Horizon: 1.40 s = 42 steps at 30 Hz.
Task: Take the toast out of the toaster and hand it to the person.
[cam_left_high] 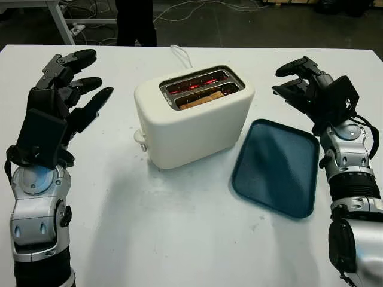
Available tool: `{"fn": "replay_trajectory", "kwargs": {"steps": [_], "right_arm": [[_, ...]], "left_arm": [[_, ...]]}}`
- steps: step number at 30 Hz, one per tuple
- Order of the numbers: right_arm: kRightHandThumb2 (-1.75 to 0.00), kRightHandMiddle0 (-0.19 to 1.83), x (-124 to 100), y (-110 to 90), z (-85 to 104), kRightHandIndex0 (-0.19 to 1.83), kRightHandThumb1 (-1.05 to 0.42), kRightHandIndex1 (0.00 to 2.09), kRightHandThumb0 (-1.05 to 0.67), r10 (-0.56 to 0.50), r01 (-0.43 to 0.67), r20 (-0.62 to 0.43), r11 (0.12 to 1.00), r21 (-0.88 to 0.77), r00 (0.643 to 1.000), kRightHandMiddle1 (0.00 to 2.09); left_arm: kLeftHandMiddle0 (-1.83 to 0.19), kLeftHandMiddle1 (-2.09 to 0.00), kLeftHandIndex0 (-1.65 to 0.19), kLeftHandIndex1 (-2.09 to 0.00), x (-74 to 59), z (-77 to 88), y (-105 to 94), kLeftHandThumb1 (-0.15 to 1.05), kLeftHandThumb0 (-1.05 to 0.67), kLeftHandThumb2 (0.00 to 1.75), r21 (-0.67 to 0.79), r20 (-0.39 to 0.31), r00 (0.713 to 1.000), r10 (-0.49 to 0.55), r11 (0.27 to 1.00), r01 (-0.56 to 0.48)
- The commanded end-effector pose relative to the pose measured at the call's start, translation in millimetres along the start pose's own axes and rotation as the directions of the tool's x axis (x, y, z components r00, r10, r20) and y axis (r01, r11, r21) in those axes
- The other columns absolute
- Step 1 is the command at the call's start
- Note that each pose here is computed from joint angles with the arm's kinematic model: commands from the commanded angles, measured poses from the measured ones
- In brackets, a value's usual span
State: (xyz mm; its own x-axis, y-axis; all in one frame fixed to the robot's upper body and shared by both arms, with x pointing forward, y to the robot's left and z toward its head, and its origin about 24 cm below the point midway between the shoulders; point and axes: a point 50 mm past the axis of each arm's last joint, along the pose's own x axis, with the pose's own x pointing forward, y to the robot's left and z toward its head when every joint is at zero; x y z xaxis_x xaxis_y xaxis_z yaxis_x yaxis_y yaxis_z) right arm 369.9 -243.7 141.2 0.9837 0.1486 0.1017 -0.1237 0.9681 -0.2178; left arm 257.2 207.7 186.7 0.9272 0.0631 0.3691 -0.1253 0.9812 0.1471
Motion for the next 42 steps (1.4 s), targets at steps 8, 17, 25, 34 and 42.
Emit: {"fn": "replay_trajectory", "kwargs": {"steps": [8,17,25,34,42], "right_arm": [[0.00,0.16,2.2,-2.9,8.4,0.05,-0.80,1.71,-1.05,-0.004,0.004,0.027,1.000,-0.026,1.000,1.56],[0.00,0.15,2.4,-2.9,7.9,0.04,-0.80,1.72,-1.05,0.001,0.000,0.024,0.999,-0.036,1.000,1.57],[0.00,0.14,2.6,-2.6,9.2,0.03,-0.81,1.72,-1.05,-0.001,0.002,0.023,0.999,-0.042,1.000,1.57],[0.00,0.14,2.6,-2.6,8.8,0.03,-0.81,1.71,-1.05,0.000,0.001,0.029,0.999,-0.041,1.000,1.57],[0.00,0.12,3.4,-2.2,8.9,0.02,-0.81,1.71,-1.05,0.004,-0.003,0.026,0.999,-0.042,1.000,1.57]], "left_arm": [[-0.25,-0.91,-0.34,-0.56,-0.5,0.3,0.5,0.91,-0.58,0.01,0.015,0.007,1.000,0.000,1.000,0.000],[-0.24,-0.90,-0.35,-0.55,-1.1,-0.1,0.5,0.91,-0.57,0.00,0.006,0.006,1.000,-0.001,1.000,0.001],[-0.24,-0.91,-0.35,-0.54,-0.7,-0.5,0.3,0.91,-0.59,0.00,0.010,0.008,1.000,-0.003,1.000,0.003],[-0.24,-0.91,-0.36,-0.54,0.1,0.7,-0.1,0.91,-0.59,0.00,0.004,0.004,1.000,-0.006,1.000,0.006],[-0.25,-0.91,-0.36,-0.54,1.6,1.3,0.4,0.91,-0.59,0.00,0.011,0.003,1.000,-0.010,1.000,0.010]]}}
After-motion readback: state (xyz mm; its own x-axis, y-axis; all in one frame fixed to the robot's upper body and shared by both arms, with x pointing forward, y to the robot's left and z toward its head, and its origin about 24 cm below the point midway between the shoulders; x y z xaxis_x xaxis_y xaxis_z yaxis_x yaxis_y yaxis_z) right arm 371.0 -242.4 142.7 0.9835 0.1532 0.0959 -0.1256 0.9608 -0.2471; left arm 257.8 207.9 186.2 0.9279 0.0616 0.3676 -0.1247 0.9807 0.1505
